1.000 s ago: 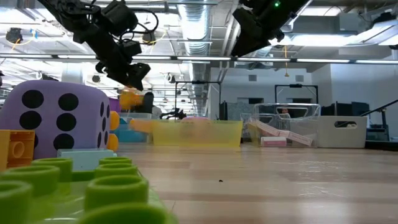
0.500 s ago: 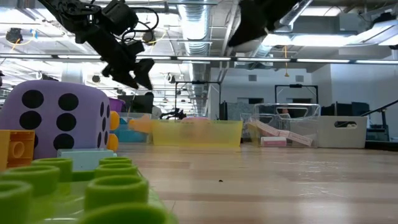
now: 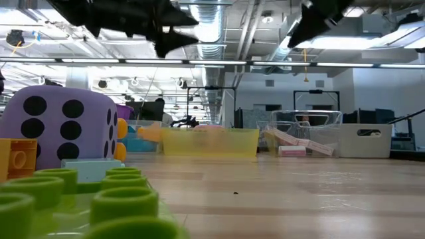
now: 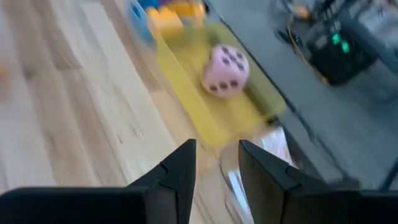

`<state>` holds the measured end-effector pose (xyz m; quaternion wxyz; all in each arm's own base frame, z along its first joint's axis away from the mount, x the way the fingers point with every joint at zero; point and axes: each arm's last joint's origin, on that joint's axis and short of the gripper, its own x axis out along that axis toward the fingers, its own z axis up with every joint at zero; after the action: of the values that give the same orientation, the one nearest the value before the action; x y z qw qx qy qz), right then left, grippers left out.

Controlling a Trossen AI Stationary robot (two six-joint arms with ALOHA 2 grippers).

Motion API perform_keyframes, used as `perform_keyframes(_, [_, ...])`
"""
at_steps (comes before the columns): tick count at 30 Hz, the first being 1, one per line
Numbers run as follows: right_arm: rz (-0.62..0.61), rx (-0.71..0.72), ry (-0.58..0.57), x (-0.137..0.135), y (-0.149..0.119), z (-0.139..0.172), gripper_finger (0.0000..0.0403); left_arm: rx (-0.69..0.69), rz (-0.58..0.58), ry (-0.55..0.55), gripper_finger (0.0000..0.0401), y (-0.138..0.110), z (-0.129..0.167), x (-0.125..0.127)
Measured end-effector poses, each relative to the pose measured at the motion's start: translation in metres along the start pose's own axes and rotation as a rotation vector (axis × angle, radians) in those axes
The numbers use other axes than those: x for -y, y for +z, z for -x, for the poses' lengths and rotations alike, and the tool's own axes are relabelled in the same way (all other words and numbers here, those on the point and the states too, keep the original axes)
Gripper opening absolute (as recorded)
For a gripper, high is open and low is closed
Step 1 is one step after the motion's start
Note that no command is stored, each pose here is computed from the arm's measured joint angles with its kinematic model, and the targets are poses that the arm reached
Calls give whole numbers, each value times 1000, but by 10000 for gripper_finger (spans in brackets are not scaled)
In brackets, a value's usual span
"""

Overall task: Pick & Place Toys
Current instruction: Put the small green game piece into the gray bin

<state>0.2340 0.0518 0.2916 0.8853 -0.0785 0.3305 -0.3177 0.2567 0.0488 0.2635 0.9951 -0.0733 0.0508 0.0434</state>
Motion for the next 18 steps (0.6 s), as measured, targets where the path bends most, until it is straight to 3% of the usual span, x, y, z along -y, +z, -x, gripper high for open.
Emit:
perform_keyframes(4, [-22, -17, 5, -4, -20, -10, 114, 7, -104, -87, 268, -2, -1, 23])
perform_keyframes(7, [-35, 11, 110, -17, -35, -23, 114, -7, -113, -120, 286, -5, -1, 36])
perform_keyframes(13, [-84, 111, 444, -39, -49, -35, 114, -25, -124, -188, 329, -12, -2, 67])
perform_keyframes(18, [-93, 169, 492, -47, -48, -26, 114, -41, -145, -286, 365, -23, -1, 97])
